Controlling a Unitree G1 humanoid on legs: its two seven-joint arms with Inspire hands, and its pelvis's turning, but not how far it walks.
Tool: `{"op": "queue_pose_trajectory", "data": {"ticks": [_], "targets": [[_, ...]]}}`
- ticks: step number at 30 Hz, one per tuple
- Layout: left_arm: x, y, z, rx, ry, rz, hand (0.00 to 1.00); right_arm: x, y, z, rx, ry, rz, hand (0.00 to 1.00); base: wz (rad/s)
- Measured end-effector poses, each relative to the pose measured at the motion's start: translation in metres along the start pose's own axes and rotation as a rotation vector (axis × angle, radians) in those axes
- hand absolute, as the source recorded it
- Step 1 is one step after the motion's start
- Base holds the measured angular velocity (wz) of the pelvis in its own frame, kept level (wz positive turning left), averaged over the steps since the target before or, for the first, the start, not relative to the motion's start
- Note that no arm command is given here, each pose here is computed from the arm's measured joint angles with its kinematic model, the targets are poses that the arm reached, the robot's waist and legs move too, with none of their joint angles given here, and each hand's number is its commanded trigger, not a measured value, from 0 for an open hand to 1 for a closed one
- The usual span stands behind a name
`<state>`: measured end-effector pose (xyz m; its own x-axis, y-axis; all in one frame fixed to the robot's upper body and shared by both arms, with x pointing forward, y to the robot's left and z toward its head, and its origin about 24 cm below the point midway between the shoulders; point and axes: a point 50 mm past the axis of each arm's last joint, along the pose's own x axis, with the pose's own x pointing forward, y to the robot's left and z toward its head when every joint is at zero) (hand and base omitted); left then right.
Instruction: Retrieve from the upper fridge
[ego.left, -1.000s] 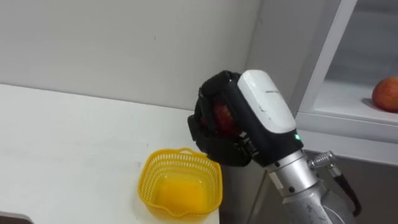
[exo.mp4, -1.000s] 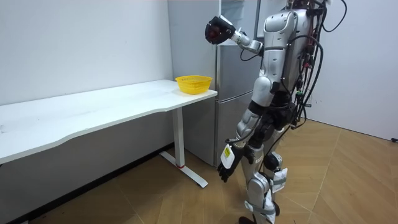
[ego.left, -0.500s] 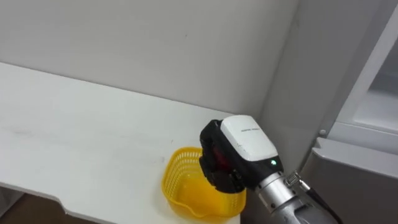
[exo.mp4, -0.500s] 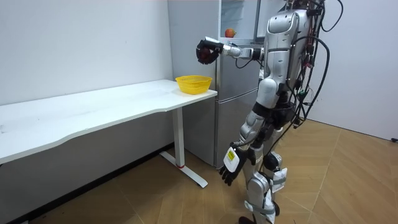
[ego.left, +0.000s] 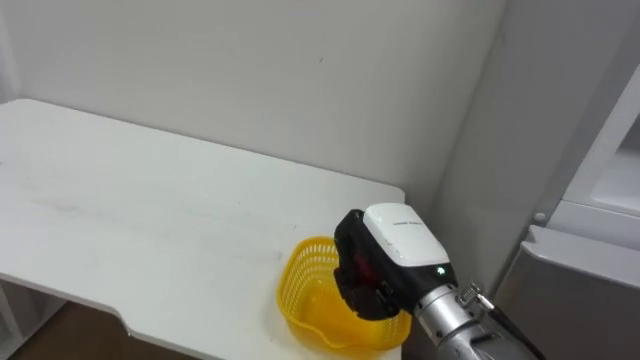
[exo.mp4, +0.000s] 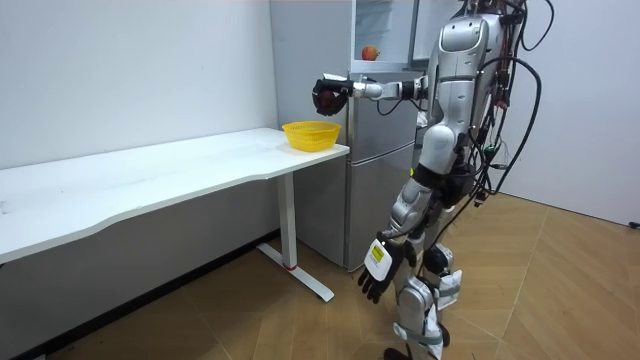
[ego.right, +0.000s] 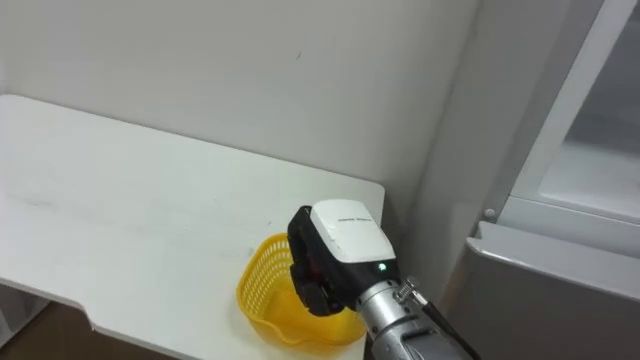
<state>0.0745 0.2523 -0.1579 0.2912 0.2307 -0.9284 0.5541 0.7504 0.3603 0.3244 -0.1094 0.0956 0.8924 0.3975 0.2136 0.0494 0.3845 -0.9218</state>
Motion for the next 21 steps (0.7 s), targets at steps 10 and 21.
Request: {"op": "queue_pose_trajectory", "data": {"ticks": [10, 21], "targets": [[0.0, -0.002, 0.003, 0.012, -0.008, -0.001, 0.0, 0.006, 0.007, -0.006, 0.012, 0.044, 0.027, 1.0, 0.01], [0.001, 0.003, 0.012, 0.021, -0.03, -0.001, 0.0, 0.004, 0.014, -0.015, 0.079, 0.098, 0.051, 1.0, 0.02]]}}
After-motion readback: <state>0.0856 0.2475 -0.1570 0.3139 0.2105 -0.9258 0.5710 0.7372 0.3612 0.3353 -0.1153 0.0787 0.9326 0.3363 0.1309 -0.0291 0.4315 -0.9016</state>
